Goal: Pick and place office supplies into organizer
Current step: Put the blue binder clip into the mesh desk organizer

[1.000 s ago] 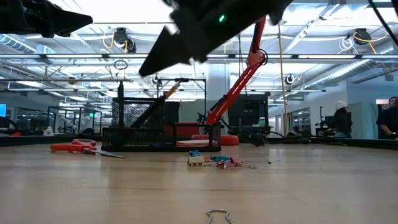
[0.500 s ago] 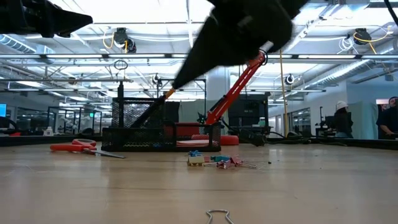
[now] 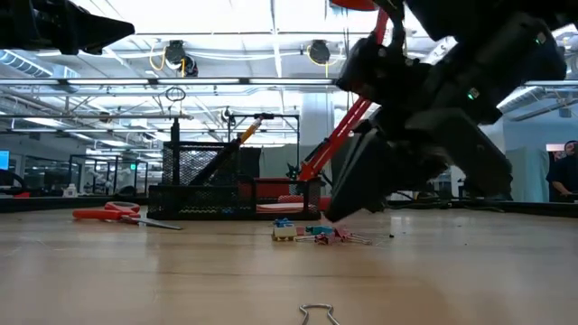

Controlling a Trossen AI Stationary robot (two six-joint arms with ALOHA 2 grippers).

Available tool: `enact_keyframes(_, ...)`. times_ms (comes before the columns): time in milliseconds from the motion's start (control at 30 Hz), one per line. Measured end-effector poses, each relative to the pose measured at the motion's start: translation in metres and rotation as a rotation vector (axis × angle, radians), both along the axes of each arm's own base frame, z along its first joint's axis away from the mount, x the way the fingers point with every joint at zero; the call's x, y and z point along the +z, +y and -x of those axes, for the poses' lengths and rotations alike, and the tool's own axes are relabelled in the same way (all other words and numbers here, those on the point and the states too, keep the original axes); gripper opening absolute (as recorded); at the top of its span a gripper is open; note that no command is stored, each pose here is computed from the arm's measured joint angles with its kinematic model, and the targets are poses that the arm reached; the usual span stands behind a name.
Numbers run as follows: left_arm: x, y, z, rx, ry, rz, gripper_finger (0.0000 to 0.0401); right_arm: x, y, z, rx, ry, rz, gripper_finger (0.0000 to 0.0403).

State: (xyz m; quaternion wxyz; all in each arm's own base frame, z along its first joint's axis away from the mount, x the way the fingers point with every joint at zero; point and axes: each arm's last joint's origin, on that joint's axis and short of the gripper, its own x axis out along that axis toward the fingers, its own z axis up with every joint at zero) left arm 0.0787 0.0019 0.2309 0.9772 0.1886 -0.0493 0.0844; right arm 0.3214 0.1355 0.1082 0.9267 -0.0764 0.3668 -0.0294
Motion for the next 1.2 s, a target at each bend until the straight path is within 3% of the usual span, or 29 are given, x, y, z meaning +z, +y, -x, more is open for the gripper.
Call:
enact_keyframes(200,0.000,0.000,0.000,0.000,0.002,0.002,0.0035,0.015,0.002,0.009,0.066,-0.157,-0.058,0.0001)
enact_keyframes(1200,0.000,0.000,0.000,0.011,0.001,0.001,0.0035,0.023,0.004,0.010,0.085,-0.193,-0.049,0.0001)
